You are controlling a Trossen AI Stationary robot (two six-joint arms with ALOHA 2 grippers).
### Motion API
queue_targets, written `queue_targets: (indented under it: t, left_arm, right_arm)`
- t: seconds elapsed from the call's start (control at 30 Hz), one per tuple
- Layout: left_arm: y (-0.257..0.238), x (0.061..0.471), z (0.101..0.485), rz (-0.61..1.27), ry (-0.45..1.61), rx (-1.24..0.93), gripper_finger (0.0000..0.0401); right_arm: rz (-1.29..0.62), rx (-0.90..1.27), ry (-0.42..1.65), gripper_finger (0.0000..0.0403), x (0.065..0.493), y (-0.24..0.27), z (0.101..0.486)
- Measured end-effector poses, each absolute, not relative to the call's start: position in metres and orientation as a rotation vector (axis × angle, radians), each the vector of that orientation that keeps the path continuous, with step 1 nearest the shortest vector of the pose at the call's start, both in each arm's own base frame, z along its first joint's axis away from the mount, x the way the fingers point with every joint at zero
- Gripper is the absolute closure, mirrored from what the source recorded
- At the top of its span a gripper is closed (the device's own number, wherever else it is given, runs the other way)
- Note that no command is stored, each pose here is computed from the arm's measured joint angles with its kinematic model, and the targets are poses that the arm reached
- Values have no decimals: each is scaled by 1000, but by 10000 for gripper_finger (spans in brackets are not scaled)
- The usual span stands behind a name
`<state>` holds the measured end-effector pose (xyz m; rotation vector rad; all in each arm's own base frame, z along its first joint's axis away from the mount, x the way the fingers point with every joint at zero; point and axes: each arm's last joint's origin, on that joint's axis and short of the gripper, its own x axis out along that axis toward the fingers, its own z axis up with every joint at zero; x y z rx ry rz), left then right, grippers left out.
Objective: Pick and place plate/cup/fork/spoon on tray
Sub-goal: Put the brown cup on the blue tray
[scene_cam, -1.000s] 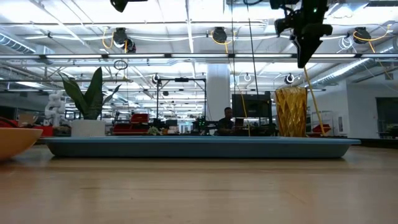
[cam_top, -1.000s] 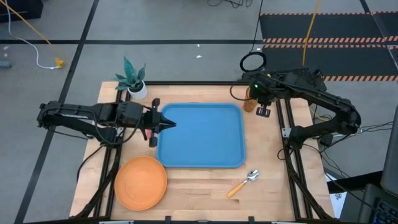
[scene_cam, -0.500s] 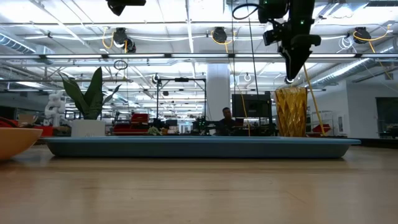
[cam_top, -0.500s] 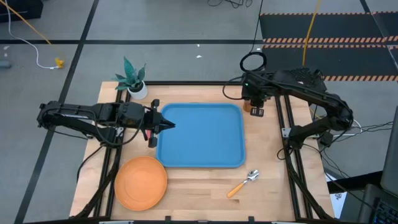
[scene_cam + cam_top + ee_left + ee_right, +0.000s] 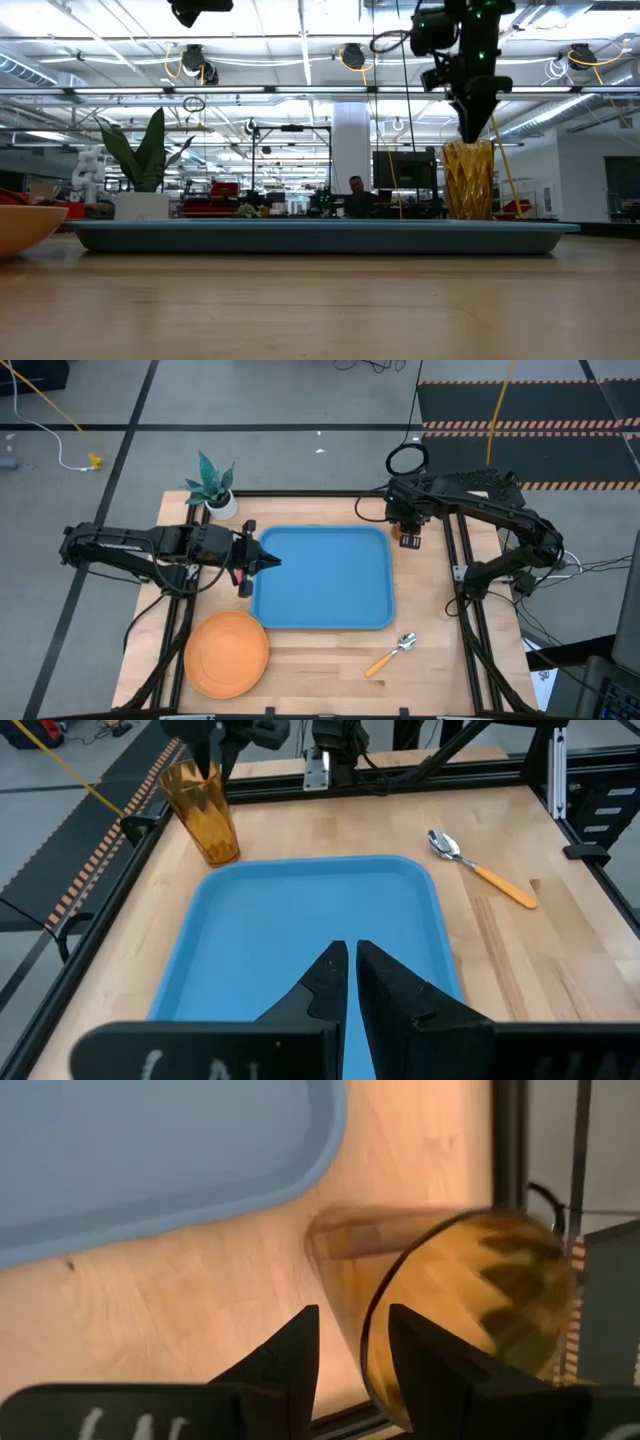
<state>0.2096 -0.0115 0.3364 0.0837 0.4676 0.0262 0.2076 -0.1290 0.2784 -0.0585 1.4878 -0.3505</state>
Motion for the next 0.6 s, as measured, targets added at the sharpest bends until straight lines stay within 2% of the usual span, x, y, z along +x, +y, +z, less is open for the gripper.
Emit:
queue_targets:
  t: [0.27,0.6]
  left_arm:
    - [-12,210,336,24,468,91,370]
    - [-12,211,340,21,427,113,370]
  right_arm:
    - [-349,-45,1528,298,202,-131,258]
    - [-389,-93,1527,395,203,-133,259]
